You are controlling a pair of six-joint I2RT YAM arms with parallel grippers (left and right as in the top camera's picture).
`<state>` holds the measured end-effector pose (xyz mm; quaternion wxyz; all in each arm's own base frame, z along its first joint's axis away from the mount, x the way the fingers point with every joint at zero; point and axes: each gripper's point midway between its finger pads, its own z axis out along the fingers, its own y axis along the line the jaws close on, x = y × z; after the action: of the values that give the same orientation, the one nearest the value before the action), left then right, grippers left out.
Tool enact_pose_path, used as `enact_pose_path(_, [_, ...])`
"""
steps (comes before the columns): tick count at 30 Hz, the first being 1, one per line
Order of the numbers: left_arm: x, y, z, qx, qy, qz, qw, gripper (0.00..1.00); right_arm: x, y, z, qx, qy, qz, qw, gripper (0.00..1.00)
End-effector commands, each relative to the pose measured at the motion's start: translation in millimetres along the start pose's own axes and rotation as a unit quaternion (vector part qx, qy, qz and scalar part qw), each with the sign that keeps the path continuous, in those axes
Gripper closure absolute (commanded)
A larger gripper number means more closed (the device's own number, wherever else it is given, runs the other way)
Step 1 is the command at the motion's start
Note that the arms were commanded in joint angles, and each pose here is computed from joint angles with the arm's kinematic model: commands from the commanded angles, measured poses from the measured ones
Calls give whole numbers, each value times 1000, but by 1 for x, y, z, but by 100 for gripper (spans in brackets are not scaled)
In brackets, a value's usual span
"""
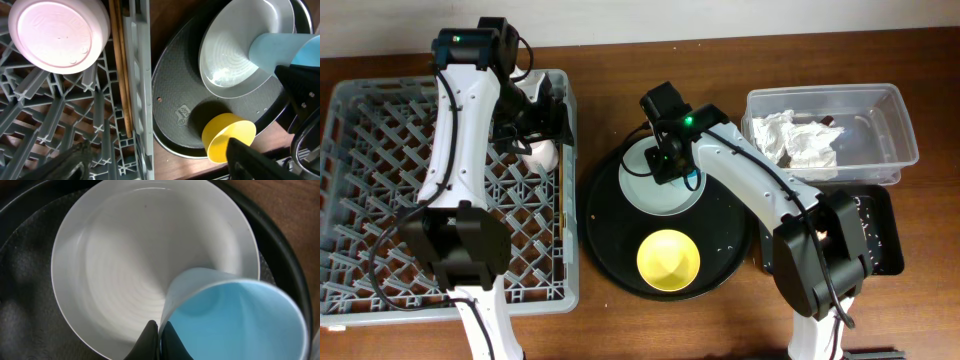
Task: Sort waste into correct bins and load items into the dishwasher rack
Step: 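Grasp the blue cup on the white plate with the right gripper, then lift the blue cup and hand it to the left gripper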
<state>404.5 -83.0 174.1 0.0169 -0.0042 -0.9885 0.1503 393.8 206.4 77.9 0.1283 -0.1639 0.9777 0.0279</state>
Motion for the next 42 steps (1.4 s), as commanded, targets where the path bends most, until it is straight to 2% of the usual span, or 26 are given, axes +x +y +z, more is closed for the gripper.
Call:
enact_pose_path(1, [1, -7, -19, 3, -26, 17, 1000, 14, 5, -4, -2, 7, 11, 6, 1000, 96])
enact_pose_path(4, [1, -7, -19, 4, -27, 19, 999, 15, -2, -7, -30, 6, 0, 9, 1000, 96])
enact_pose_path(6, [4, -29, -26, 67, -33, 82, 994, 16, -10, -6, -81, 0, -23, 2, 1000, 96])
enact_pose_path(8, [11, -62, -46, 156, -58, 151, 974, 16, -11, -2, -118, -18, -45, -10, 999, 96])
enact_pose_path(10, [21, -85, -71, 212, -92, 206, 951, 15, -6, 10, -163, -68, -80, -44, 993, 96])
enact_pose_path(14, [47, -116, -117, 253, -151, 283, 913, 13, 15, 7, -236, -132, -146, -76, 977, 96])
enact_pose_path(15, [55, -122, -127, 257, -164, 298, 905, 8, 20, 6, -252, -148, -164, -83, 972, 96])
enact_pose_path(18, [91, -146, -168, 275, -215, 363, 864, 1, 40, 12, -322, -253, -255, -123, 925, 96])
enact_pose_path(21, [134, -180, -201, 328, -249, 438, 799, 1, 62, 25, -383, -363, -331, -172, 854, 96])
enact_pose_path(25, [159, -206, -207, 373, -236, 471, 764, 1, 78, 46, -417, -457, -360, -222, 783, 96])
enact_pose_path(27, [172, -220, -205, 388, -224, 494, 745, 1, 81, 50, -425, -479, -365, -232, 764, 96])
enact_pose_path(31, [186, -232, -202, 398, -208, 511, 733, 1, 86, 55, -436, -509, -372, -246, 736, 96])
enact_pose_path(36, [199, -244, -212, 442, -202, 516, 705, 1, 86, 55, -437, -512, -374, -247, 733, 96])
enact_pose_path(42, [201, -245, -216, 452, -203, 517, 698, 11, 84, 55, -437, -510, -377, -251, 731, 96])
